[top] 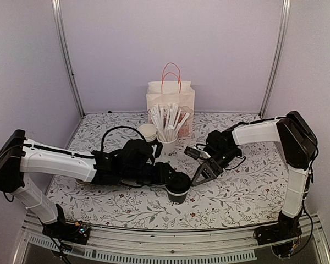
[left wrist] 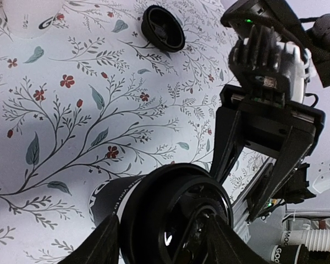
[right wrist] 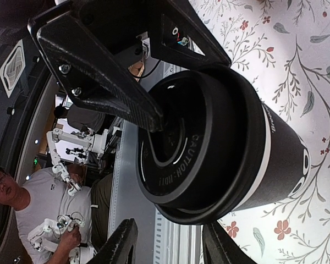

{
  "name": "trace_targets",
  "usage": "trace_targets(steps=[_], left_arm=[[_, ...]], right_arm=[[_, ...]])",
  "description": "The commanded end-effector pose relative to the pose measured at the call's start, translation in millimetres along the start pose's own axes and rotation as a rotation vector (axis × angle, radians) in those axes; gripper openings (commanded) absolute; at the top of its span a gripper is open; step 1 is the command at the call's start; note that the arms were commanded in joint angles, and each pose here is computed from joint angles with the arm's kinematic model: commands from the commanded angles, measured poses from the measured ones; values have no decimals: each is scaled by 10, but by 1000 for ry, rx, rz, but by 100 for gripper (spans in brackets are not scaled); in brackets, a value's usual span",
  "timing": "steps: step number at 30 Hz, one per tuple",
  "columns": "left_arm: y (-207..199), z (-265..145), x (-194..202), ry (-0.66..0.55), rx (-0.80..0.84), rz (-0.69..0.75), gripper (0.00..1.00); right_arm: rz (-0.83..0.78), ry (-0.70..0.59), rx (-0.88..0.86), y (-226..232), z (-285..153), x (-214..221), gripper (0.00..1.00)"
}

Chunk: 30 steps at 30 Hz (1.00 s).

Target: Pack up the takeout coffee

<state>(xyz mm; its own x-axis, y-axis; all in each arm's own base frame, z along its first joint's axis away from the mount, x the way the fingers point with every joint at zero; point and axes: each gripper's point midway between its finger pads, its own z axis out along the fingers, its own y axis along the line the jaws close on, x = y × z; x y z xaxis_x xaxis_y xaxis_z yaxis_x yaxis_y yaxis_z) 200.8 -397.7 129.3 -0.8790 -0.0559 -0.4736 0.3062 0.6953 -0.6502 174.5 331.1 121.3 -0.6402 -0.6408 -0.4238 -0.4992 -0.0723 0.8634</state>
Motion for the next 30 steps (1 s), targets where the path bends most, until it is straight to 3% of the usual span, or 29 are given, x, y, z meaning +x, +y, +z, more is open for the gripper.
trace_targets(steps=[1,20,30], left_arm=[[-101,9,43,16,16,28,56],[61,-2,170,48,-24,20,55],[117,108,272,79,-22,18,50]], right_arm=[[-9,6,17,-51,26,-44,43],[57,15,50,-199,23,-194,47],[173,63,153,-548,58,16,43]])
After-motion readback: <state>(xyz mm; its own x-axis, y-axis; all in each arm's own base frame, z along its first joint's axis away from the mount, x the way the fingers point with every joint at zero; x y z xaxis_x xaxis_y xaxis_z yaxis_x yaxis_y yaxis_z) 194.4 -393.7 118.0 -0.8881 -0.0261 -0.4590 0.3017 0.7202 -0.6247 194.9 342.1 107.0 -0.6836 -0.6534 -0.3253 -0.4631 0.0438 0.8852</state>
